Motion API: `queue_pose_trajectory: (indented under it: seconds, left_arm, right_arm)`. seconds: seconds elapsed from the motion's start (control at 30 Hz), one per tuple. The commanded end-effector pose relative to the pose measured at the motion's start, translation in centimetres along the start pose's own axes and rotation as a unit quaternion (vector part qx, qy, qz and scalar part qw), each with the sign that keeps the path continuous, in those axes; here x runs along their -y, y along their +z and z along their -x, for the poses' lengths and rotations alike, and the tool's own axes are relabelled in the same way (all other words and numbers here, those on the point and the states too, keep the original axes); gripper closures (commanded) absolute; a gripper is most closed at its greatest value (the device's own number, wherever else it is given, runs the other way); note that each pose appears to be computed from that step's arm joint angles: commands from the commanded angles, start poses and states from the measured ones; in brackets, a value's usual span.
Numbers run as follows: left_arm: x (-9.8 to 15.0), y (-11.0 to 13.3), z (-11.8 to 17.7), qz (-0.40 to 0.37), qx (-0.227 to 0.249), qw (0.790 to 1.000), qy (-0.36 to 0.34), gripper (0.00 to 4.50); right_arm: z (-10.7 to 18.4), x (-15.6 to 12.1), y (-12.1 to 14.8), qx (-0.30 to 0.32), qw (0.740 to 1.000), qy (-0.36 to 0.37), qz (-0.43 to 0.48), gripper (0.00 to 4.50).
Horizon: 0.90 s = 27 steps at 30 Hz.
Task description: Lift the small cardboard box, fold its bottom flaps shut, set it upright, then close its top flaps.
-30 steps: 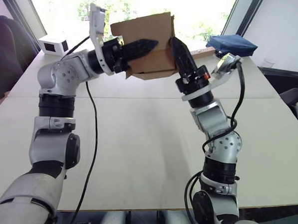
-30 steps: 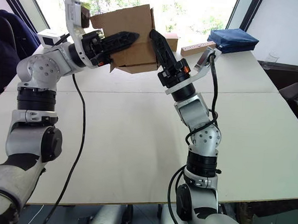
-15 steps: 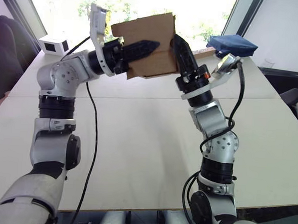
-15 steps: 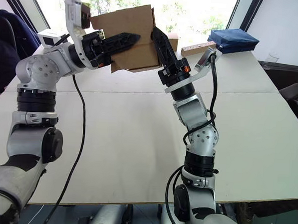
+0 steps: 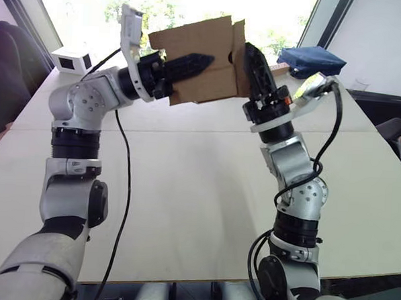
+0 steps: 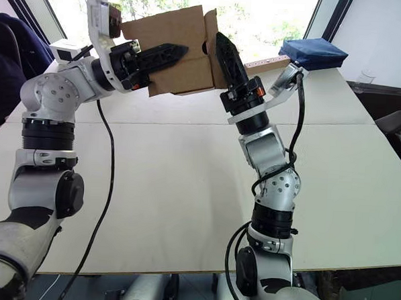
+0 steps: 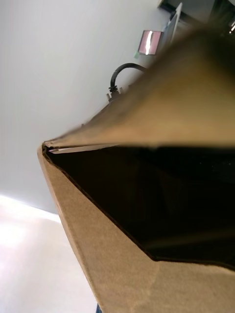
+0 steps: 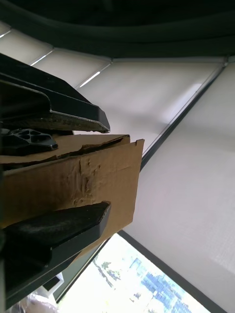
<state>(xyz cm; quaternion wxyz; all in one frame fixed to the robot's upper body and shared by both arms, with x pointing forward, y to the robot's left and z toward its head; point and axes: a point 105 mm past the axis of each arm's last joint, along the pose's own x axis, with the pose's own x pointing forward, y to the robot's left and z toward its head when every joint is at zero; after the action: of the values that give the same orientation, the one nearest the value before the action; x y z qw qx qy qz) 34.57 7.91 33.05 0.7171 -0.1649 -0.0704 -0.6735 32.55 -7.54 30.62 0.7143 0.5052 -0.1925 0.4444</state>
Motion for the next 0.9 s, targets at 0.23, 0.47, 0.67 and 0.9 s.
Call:
queue_pose_trajectory:
  seconds: [0.23,0.47,0.67,0.9]
  left_arm:
    - [1.0,0.4,-0.3,-0.014,0.003,1.0,-0.02,4.5]
    - [1.1,0.4,-0.5,-0.011,0.006,1.0,-0.024,4.5]
    - [1.1,0.6,-0.2,-0.008,0.009,1.0,-0.022,4.5]
    - [1.2,1.0,0.1,-0.006,0.011,1.0,-0.02,4.5]
  right_arm:
    - [-0.7,-1.7,0.0,0.01,1.0,0.021,-0.004,2.19]
    - [-1.3,-1.7,-1.6,-0.001,1.0,0.015,-0.002,2.19]
    - [-1.2,-0.9,-1.4,0.009,1.0,-0.003,0.011,2.19]
    - [-0.5,-0.1,-0.5,0.006,0.999,-0.015,0.038,2.19]
